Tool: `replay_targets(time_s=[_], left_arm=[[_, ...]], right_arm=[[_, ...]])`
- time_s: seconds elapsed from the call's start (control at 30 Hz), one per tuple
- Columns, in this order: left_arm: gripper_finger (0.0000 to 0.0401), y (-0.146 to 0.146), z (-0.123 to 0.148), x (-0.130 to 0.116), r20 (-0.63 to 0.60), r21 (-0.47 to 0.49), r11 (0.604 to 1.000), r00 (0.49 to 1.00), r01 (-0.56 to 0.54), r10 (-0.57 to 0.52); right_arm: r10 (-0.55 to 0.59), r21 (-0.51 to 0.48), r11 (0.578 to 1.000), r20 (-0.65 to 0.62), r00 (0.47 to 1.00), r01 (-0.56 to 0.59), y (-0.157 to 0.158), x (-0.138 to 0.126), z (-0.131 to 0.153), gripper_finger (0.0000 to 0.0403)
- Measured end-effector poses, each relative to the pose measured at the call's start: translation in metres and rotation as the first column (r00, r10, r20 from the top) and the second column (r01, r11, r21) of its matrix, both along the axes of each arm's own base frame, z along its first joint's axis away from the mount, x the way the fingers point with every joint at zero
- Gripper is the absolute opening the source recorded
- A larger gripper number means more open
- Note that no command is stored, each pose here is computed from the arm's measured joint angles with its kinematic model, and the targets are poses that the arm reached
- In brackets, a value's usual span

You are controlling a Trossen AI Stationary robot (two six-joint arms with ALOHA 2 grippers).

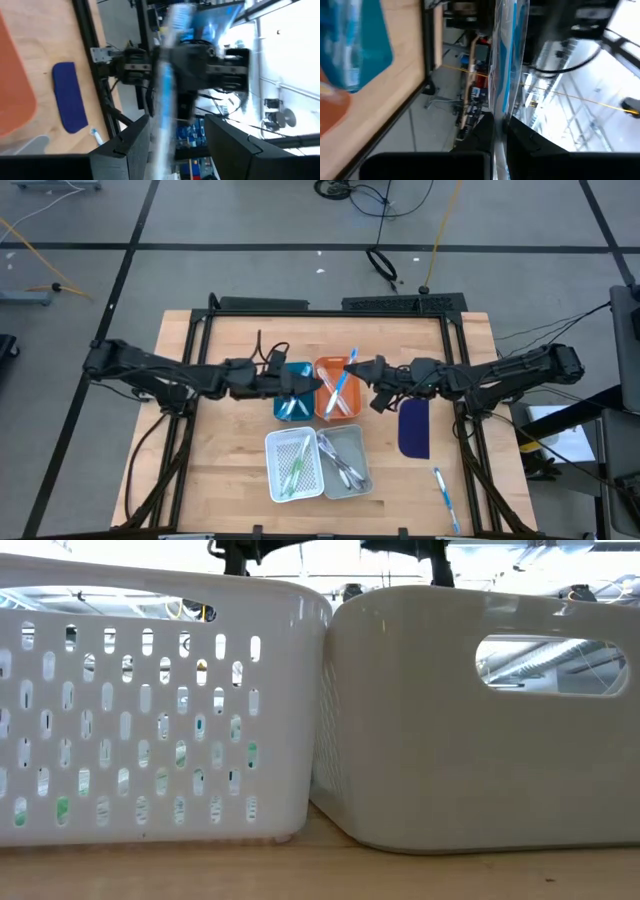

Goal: Pick & Place Toothbrushes
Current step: Put the blue toothbrush into the blue bin

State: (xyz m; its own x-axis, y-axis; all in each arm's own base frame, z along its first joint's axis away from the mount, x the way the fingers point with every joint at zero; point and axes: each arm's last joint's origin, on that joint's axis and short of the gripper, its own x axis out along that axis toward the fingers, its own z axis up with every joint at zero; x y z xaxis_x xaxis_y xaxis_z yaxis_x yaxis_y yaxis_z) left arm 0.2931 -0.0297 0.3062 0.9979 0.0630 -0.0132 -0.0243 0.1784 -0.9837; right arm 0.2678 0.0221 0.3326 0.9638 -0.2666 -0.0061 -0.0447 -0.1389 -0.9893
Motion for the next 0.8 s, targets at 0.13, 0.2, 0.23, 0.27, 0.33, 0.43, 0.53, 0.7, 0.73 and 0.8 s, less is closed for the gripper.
replay_targets(time_s=[0.13, 0.2, 0.23, 0.27, 0.33, 0.43, 0.53, 0.7, 0.73, 0.8], left_arm=[[0.0186, 0.004, -0.008, 0.006, -0.022, -0.025, 1.0, 1.0, -0.013, 0.012], [0.0186, 0.006, -0.01, 0.01, -0.013, -0.033, 0.999, 1.0, -0.008, 0.008], [0.0186, 0.006, -0.011, 0.012, -0.005, -0.035, 0.999, 1.0, -0.003, 0.003], [0.0186, 0.007, -0.012, 0.014, 0.011, -0.036, 0.999, 1.0, 0.001, 0.0], [0.0186, 0.008, -0.011, 0.019, 0.027, -0.036, 0.999, 1.0, 0.011, -0.01], [0.0186, 0.008, -0.013, 0.027, 0.011, -0.033, 0.999, 0.999, 0.031, -0.03], [0.0186, 0.009, -0.014, 0.035, 0.0, -0.029, 0.998, 0.998, 0.059, -0.059], [0.0186, 0.008, -0.01, 0.046, 0.011, -0.008, 0.995, 0.995, 0.103, -0.103], [0.0186, 0.008, -0.011, 0.047, 0.005, 0.0, 0.993, 0.993, 0.115, -0.115], [0.0186, 0.007, -0.008, 0.048, 0.008, 0.006, 0.989, 0.989, 0.147, -0.147]], right_arm=[[0.009, -0.03, 1.0, 0.032, 0.999, -0.008, 0.001, 0.0, 0.004, 0.0013], [0.009, -0.05, 0.999, 0.024, 1.0, -0.008, 0.001, 0.0, 0.004, 0.0013], [0.009, -0.052, 0.999, 0.02, 1.0, -0.008, 0.001, 0.0, 0.003, 0.0013], [0.009, -0.053, 0.999, 0.016, 1.0, -0.008, 0.002, 0.001, 0.002, 0.0013], [0.007, -0.057, 0.998, 0.003, 1.0, -0.007, 0.001, 0.004, -0.001, 0.0013], [0.007, -0.058, 0.998, -0.008, 1.0, -0.008, 0.002, 0.008, -0.004, 0.0013], [0.008, -0.053, 0.999, -0.017, 1.0, -0.009, 0.002, 0.012, -0.005, 0.0013], [0.008, -0.051, 0.999, -0.006, 1.0, -0.008, 0.004, 0.022, 0.001, 0.0013], [0.008, -0.052, 0.999, -0.01, 1.0, -0.008, 0.004, 0.024, 0.001, 0.0013], [0.006, -0.052, 0.999, -0.01, 1.0, -0.006, 0.004, 0.026, 0.001, 0.0013]])
